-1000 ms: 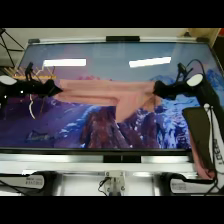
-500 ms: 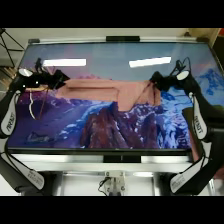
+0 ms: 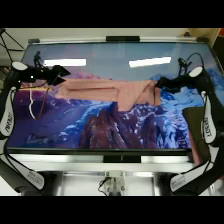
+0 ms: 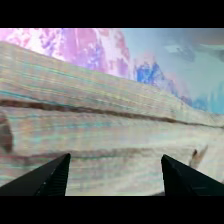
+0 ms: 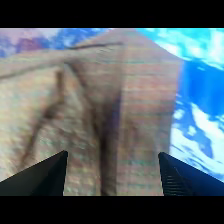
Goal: Fold the shirts.
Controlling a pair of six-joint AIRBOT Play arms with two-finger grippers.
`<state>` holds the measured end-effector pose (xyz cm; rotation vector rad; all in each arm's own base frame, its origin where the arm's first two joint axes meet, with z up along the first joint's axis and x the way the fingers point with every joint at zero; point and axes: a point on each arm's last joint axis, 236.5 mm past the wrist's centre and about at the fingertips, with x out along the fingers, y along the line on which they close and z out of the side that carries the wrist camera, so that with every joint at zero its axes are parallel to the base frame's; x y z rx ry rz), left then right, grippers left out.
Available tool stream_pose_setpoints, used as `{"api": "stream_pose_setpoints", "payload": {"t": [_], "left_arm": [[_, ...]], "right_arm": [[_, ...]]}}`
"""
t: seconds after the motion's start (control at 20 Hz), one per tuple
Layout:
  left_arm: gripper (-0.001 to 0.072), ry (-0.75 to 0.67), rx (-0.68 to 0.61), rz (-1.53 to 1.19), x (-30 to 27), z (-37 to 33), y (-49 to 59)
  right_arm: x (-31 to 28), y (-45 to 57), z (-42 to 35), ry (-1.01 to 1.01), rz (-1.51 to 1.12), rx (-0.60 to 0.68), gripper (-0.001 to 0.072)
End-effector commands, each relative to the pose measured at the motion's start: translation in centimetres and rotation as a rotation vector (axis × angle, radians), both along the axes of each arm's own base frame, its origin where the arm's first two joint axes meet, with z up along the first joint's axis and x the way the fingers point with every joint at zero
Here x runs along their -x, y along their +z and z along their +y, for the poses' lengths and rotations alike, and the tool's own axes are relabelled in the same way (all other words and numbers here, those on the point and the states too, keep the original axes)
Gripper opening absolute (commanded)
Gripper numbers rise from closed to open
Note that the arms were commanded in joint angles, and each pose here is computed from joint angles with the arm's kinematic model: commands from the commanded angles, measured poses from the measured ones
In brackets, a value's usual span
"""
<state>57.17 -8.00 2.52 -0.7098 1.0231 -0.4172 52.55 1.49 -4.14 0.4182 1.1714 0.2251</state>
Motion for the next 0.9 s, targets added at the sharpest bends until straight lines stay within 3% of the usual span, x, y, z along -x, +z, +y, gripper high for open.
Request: {"api": "stream_pose_setpoints", "payload": {"t": [0.0, 0.2, 0.35, 0.6, 0.65, 0.75, 0.8, 0.85], "left_arm": [[0.0671, -0.074, 0.003, -0.016, 1.7, -1.8, 2.8], [0.0658, -0.157, 0.007, 0.002, 3.2, -4.9, 3.1], [0.0597, -0.192, 0.007, 0.002, 3.7, -6.8, 3.1], [0.0597, -0.219, 0.013, 0.009, 4.2, -8.6, 3.1], [0.0597, -0.223, 0.012, 0.009, 4.3, -8.8, 3.1], [0.0597, -0.228, 0.016, 0.014, 4.5, -9.3, 3.1], [0.0597, -0.234, 0.016, 0.014, 4.6, -9.7, 3.1], [0.0597, -0.237, 0.016, 0.014, 4.6, -9.8, 3.1]], "right_arm": [[1.5, -1.5, -1.7, 0.0, 0.075, 0.028, 0.07], [1.2, -4.6, 1.0, -0.03, 0.14, -0.129, 0.07], [1.1, -6.1, 3.5, -0.034, 0.172, -0.214, 0.0701], [1.7, -7.7, 7.7, 0.012, 0.22, -0.241, 0.0686], [1.7, -7.7, 8.3, 0.014, 0.221, -0.242, 0.0593], [1.7, -7.4, 8.8, 0.005, 0.227, -0.253, 0.0182], [1.7, -6.7, 9.0, 0.006, 0.223, -0.266, 0.0083], [1.7, -5.9, 8.9, 0.008, 0.216, -0.27, 0.0042]]}}
